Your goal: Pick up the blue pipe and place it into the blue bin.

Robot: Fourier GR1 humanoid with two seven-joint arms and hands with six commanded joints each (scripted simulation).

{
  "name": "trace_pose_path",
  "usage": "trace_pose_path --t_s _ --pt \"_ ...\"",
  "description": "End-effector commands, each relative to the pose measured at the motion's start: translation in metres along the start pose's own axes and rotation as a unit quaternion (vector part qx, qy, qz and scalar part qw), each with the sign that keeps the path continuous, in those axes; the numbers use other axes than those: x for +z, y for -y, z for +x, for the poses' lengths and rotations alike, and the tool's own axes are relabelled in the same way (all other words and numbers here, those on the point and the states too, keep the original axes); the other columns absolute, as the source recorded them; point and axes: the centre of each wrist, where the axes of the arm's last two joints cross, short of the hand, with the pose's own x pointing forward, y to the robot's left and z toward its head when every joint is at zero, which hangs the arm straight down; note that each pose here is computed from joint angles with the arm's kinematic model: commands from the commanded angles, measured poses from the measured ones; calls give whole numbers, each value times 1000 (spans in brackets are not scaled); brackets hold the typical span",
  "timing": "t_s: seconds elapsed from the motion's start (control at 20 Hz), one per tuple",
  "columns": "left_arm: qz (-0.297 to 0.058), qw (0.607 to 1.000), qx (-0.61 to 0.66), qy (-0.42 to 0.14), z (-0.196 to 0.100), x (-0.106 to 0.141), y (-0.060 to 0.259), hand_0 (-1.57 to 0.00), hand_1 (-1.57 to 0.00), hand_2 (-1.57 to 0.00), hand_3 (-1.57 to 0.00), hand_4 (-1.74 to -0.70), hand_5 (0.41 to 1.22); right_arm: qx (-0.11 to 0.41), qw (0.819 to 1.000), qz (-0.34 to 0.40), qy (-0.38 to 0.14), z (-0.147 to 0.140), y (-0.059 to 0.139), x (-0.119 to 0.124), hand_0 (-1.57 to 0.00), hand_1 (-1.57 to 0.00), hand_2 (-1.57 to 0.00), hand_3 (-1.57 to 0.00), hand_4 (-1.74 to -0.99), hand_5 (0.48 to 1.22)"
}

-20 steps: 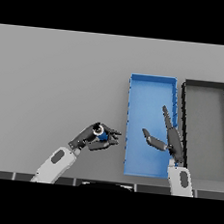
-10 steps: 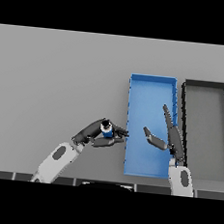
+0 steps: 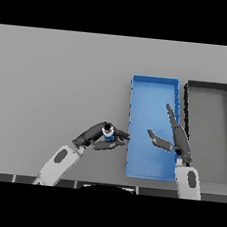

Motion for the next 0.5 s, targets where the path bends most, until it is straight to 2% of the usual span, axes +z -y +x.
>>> trace_pose_path --t_s 0.0,0.05,0.15,0.3,0.45 --pt "0 1000 -1 -4 -1 -1 0 -1571 -1571 -1571 -1571 -1475 1221 -24 999 8 34 8 1 -2 1 -22 -30 1 -1166 571" --pt "-1 1000 -1 1 -1 2 0 -1571 -1571 -1571 -1571 -1475 1221 -48 997 16 53 11 2 -4 1 -17 -32 1 -1172 579" --pt "-2 1000 -2 -1 0 1 -2 -1571 -1571 -1571 -1571 -1475 1221 -60 992 43 98 33 15 -11 1 -11 -20 1 -1169 597" --pt "1 1000 -10 -3 2 3 0 -1571 -1571 -1571 -1571 -1474 1221 -46 985 118 114 69 25 -18 1 -5 -10 1 -1171 579" --pt "1 1000 -13 -6 6 1 -4 -1571 -1571 -1571 -1571 -1473 1221 -17 973 188 130 100 24 -20 1 -2 -4 1 -1194 543"
